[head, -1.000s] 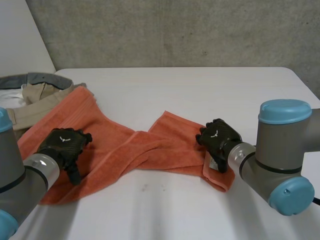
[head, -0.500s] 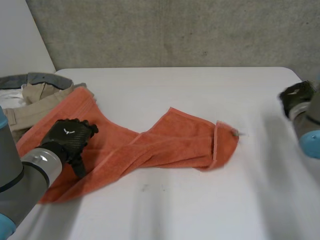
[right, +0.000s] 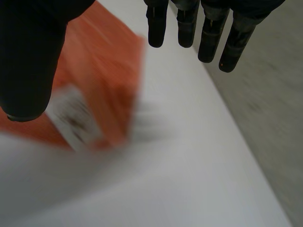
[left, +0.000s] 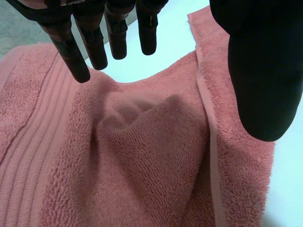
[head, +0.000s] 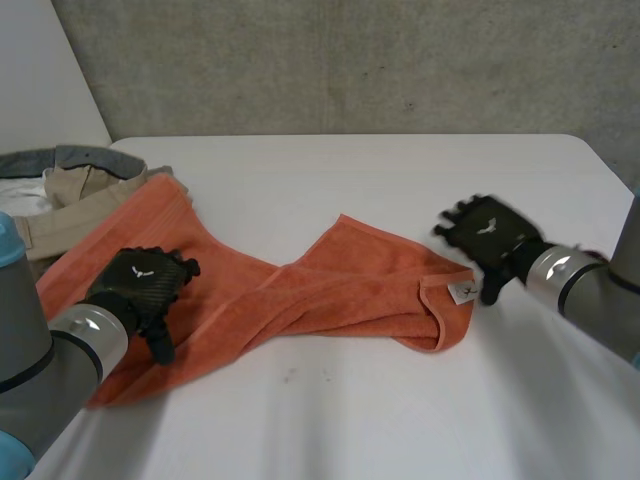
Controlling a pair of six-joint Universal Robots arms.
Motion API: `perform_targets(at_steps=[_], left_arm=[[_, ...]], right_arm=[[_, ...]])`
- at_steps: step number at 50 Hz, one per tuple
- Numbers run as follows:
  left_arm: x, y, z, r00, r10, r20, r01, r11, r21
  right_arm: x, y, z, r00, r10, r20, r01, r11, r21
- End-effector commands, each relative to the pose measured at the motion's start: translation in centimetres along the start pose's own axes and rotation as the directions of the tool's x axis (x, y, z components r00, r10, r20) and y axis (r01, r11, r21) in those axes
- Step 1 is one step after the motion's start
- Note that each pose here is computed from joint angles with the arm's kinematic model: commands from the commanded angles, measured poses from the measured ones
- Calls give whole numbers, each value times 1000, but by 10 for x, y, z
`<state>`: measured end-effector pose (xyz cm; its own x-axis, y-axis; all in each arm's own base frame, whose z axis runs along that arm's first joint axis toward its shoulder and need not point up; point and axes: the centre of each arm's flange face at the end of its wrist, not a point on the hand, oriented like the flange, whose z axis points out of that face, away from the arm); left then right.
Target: Fold the laundry.
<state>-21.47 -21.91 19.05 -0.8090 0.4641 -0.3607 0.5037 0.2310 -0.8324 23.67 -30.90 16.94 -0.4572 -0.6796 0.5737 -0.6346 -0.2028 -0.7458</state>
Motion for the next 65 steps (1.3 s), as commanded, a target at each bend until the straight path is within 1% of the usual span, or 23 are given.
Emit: perform_targets(at_steps=[1, 4, 7, 10, 11, 14, 15, 18, 19, 22, 23, 26, 27, 30, 32, 36, 44, 50, 53, 57, 62, 63, 65], left_arm=[[3, 1, 0, 1000, -1, -7, 1, 1000, 0], [4, 0, 0, 1000, 1, -10, -1, 1000, 6], [5, 0, 0, 1000, 4, -15, -4, 1000, 10], [7, -1, -1, 1000, 7, -19, -6, 1000, 15], [7, -1, -1, 1000, 7, -19, -6, 1000, 15], [8, -2, -2, 1000, 9, -21, -9, 1000, 19], [9, -2, -2, 1000, 10, -23, -9, 1000, 19], [10, -2, -4, 1000, 13, -28, -12, 1000, 21], [10, -3, -4, 1000, 12, -26, -12, 1000, 22], [10, -3, -4, 1000, 13, -27, -12, 1000, 24], [10, -3, -4, 1000, 13, -27, -12, 1000, 24], [10, -5, -4, 1000, 13, -26, -12, 1000, 28], [10, -5, -4, 1000, 13, -26, -12, 999, 30], [11, -6, -4, 999, 16, -31, -15, 999, 32], [14, -5, -4, 999, 19, -38, -18, 999, 32], [19, -4, -4, 998, 28, -56, -26, 999, 30], [43, 8, -1, 990, 55, -127, -54, 998, 9], [63, 9, -4, 983, 100, -154, -86, 992, 95], [66, 12, -1, 982, 111, -154, -95, 990, 109], [68, 14, 7, 977, 159, -139, -141, 981, 130], [71, 20, 17, 963, 238, -130, -220, 966, 135], [74, 24, 24, 954, 271, -128, -255, 958, 131], [76, 28, 31, 947, 294, -126, -279, 952, 127]], right_arm=[[-31, 9, 14, 987, -70, 143, 75, 997, -30], [-38, 16, 24, 983, -105, 153, 114, 992, -53], [-40, 21, 29, 983, -108, 147, 119, 990, -70], [-33, 20, 39, 986, -121, 118, 129, 990, -61], [-31, 19, 40, 986, -121, 111, 128, 990, -59], [-17, 15, 42, 996, -63, 58, 66, 996, -60], [-8, 11, 43, 1000, -18, 13, 19, 998, -56], [13, 7, 42, 995, 26, -97, -32, 997, -65], [29, 12, 43, 983, 28, -183, -45, 995, -89], [54, 31, 40, 954, 11, -299, -62, 985, -160], [70, 43, 36, 933, -12, -360, -68, 976, -207], [91, 59, 26, 905, -68, -421, -59, 958, -282], [103, 70, 19, 890, -109, -444, -49, 942, -331], [115, 81, 11, 877, -153, -456, -39, 923, -384], [114, 92, 6, 884, -156, -441, -46, 909, -413], [104, 97, 3, 897, -141, -419, -59, 902, -428], [89, 98, -4, 913, -100, -395, -88, 899, -429], [79, 95, -7, 930, -54, -363, -100, 914, -393], [79, 92, -9, 931, -46, -363, -104, 917, -384], [77, 90, -12, 931, -36, -364, -113, 918, -379], [72, 91, -13, 934, -25, -356, -122, 916, -382], [72, 92, -13, 934, -26, -356, -121, 915, -384], [72, 92, -13, 934, -24, -355, -123, 915, -385]])
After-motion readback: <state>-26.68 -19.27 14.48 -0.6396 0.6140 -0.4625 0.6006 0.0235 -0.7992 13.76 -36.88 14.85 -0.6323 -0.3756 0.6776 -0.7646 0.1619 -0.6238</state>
